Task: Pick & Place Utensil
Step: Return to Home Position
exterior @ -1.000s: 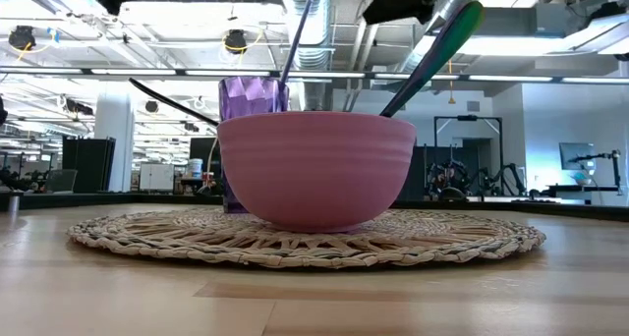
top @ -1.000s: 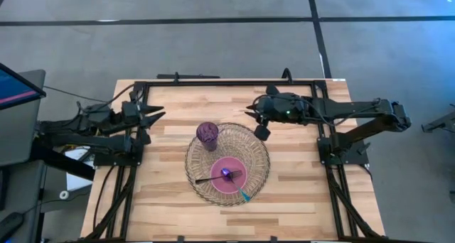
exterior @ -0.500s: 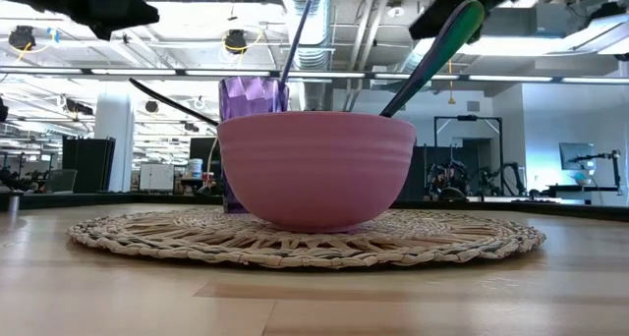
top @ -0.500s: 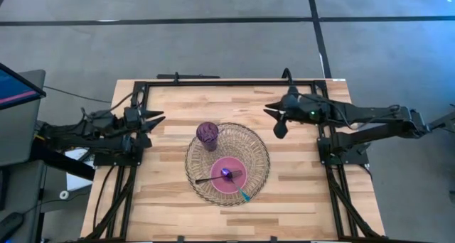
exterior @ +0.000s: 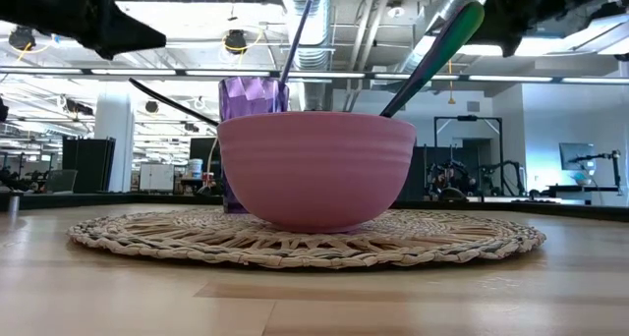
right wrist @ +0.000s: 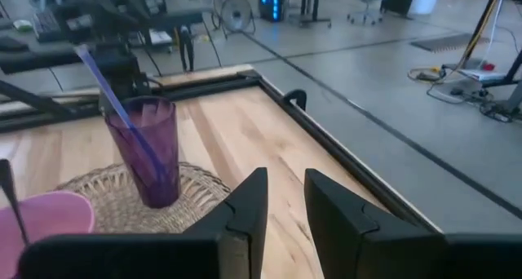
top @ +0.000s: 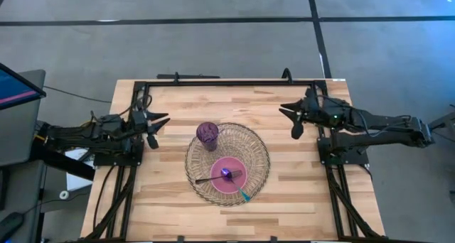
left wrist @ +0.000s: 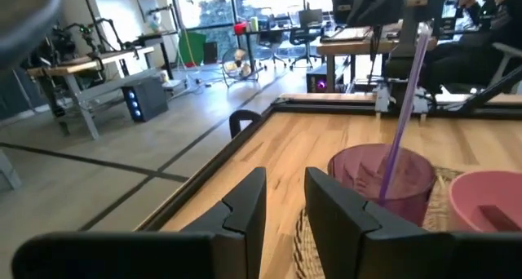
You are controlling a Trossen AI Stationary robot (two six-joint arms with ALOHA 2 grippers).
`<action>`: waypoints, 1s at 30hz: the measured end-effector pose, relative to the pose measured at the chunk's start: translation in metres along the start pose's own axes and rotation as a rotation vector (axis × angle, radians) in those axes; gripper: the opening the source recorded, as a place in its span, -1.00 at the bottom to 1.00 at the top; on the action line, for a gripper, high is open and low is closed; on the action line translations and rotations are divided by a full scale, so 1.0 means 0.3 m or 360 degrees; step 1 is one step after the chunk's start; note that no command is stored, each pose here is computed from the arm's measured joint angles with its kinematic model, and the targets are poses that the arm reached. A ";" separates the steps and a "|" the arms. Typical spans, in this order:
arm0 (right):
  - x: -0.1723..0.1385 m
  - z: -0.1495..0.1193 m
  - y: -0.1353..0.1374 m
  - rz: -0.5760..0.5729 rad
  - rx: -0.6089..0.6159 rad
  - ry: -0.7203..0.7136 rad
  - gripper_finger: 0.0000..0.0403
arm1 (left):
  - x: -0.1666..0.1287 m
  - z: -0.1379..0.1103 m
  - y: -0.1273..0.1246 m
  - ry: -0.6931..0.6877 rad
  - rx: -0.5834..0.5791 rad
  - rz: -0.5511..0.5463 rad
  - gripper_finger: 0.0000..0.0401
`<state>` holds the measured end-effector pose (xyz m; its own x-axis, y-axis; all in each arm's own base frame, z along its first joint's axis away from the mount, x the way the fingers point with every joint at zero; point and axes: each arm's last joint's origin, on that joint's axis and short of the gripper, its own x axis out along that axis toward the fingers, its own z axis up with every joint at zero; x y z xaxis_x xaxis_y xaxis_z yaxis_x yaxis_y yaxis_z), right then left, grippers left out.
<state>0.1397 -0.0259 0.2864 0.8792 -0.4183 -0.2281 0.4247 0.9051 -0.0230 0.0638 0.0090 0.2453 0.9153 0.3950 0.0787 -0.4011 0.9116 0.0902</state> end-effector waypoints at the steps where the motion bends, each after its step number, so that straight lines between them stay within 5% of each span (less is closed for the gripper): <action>1: -0.010 -0.007 -0.004 0.0001 0.0007 -0.0024 -0.62 | 0.004 -0.009 -0.003 0.0002 0.0016 0.0006 -0.56; 8: -0.050 -0.087 -0.021 -0.0001 -0.0113 -0.0216 -0.62 | 0.023 -0.057 -0.011 0.0031 0.0055 0.0139 -0.56; 17: -0.096 -0.185 -0.041 -0.0010 -0.0150 -0.0344 -0.62 | 0.027 -0.069 -0.023 0.0020 0.0061 0.0001 -0.56; 24: -0.139 -0.242 -0.058 -0.0011 -0.0128 -0.0425 -0.62 | 0.026 -0.087 -0.015 0.0118 0.0092 0.0149 -0.56; 30: -0.147 -0.263 -0.061 -0.0008 -0.0125 -0.0434 -0.62 | 0.026 -0.085 -0.021 0.0102 0.0084 0.0046 -0.56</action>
<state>0.0761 -0.0181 0.2200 0.9074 -0.4181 0.0426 0.4203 0.9017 -0.1014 0.0746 0.0092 0.2200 0.9032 0.4288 0.0187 -0.4270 0.8932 0.1412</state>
